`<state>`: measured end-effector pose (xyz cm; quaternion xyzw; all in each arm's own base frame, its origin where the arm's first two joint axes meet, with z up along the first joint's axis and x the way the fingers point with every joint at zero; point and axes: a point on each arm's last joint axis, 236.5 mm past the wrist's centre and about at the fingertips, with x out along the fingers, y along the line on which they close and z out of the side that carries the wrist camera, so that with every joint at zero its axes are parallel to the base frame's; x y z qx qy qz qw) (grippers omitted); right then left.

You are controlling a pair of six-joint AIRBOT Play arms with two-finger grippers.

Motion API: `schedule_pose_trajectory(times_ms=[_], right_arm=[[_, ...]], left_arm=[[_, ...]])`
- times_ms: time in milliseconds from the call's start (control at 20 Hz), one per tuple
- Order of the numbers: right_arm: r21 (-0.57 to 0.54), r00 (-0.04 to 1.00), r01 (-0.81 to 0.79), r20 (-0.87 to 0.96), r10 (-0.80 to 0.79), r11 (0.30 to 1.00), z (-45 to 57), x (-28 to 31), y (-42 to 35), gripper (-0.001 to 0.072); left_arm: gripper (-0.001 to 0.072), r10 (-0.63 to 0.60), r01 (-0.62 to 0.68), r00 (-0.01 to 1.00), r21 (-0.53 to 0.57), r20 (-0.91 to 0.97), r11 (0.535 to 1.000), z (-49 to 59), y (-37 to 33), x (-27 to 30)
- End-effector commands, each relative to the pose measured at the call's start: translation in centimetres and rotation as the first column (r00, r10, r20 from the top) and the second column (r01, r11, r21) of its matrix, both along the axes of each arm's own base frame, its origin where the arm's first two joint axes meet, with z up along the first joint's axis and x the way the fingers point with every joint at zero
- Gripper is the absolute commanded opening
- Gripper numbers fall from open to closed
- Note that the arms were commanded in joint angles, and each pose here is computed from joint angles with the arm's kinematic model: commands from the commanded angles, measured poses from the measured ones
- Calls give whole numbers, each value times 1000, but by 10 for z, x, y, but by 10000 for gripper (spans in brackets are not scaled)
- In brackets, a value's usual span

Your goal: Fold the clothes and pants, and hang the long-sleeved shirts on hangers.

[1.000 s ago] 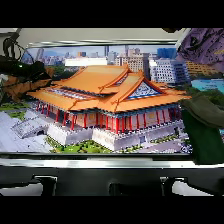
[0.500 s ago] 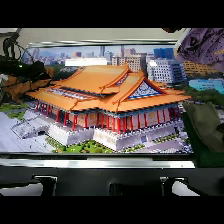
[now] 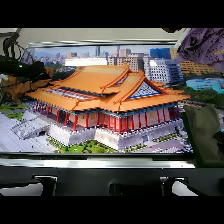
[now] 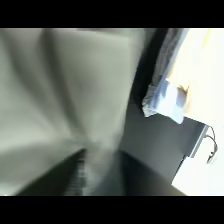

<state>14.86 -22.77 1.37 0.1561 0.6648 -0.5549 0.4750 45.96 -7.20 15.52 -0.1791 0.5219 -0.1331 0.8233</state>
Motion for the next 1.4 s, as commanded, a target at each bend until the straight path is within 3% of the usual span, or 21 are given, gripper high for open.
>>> schedule_pose_trajectory(times_ms=[0,50,200,250,350,450,550,700,850,950,1100,1350], right_arm=[[19,999,-33,-33,33,999,1,-4,0,435],[38,996,-75,-35,77,996,1,-1,-2,496],[28,969,-210,137,204,977,6,38,-8,473],[16,931,-283,245,271,959,11,64,-6,416],[-26,779,-451,476,408,892,26,127,17,96],[-100,553,-632,637,537,768,46,187,64,26],[-146,365,-766,702,611,626,58,225,124,25],[-169,169,-892,735,657,419,63,247,222,26],[-186,17,-955,741,672,230,65,244,305,26],[-199,-56,-970,743,667,140,67,238,342,26],[-232,-124,-969,745,656,80,72,236,369,27],[-230,-120,-970,746,655,85,72,236,369,26]], left_arm=[[18,0,0,1000,0,1,1000,0,0,0],[18,0,0,1000,0,1,1000,0,0,0],[18,1,-1,1000,0,0,1000,0,0,0],[18,1,-1,1000,0,1,1000,0,0,0],[18,-1,1,1000,2,-1,1000,0,0,0],[17,0,1,1000,37,-27,999,-6,7,-5],[17,-26,31,999,110,-42,994,-17,18,-14],[17,-12,24,998,201,-64,979,-39,36,-42],[17,19,-17,1000,252,-8,968,-48,47,-74],[17,13,-17,1000,260,18,965,-47,47,-90],[19,7,-5,1000,260,-7,966,-48,46,-102],[20,4,1,1000,259,-20,966,-49,45,-105]])
